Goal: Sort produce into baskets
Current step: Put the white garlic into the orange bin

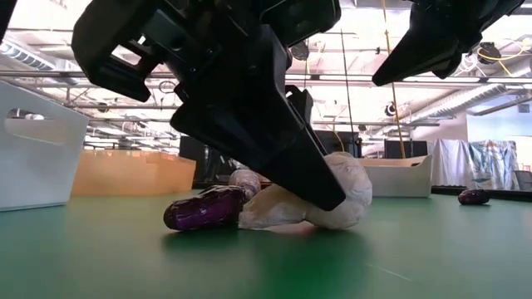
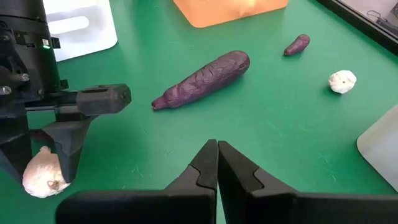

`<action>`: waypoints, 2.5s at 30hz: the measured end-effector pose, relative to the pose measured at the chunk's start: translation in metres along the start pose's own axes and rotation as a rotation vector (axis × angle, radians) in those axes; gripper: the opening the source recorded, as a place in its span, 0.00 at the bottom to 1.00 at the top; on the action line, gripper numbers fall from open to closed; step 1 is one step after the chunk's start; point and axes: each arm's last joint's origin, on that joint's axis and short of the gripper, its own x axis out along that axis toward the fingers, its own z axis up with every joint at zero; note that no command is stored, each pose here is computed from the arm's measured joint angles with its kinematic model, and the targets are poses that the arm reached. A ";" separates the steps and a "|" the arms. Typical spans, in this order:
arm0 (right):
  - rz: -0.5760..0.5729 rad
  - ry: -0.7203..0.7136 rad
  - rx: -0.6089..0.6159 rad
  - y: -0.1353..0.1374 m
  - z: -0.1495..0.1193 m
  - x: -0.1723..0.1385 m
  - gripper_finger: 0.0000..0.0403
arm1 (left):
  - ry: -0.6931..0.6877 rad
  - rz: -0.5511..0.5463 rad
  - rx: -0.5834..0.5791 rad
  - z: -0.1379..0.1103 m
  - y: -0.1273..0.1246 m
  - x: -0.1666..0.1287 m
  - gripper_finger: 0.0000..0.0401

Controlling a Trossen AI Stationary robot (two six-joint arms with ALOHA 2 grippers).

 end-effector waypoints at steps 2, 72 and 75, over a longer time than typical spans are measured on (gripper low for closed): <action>0.000 0.000 0.000 0.000 0.000 0.000 0.00 | 0.000 0.000 0.000 0.000 0.000 0.000 0.47; -0.006 -0.002 0.015 -0.001 0.000 0.000 0.00 | 0.346 0.526 -0.911 -0.139 0.204 -0.283 0.66; -0.001 -0.006 0.024 0.000 0.001 0.000 0.00 | 0.209 0.351 -0.849 -0.117 0.193 -0.267 0.66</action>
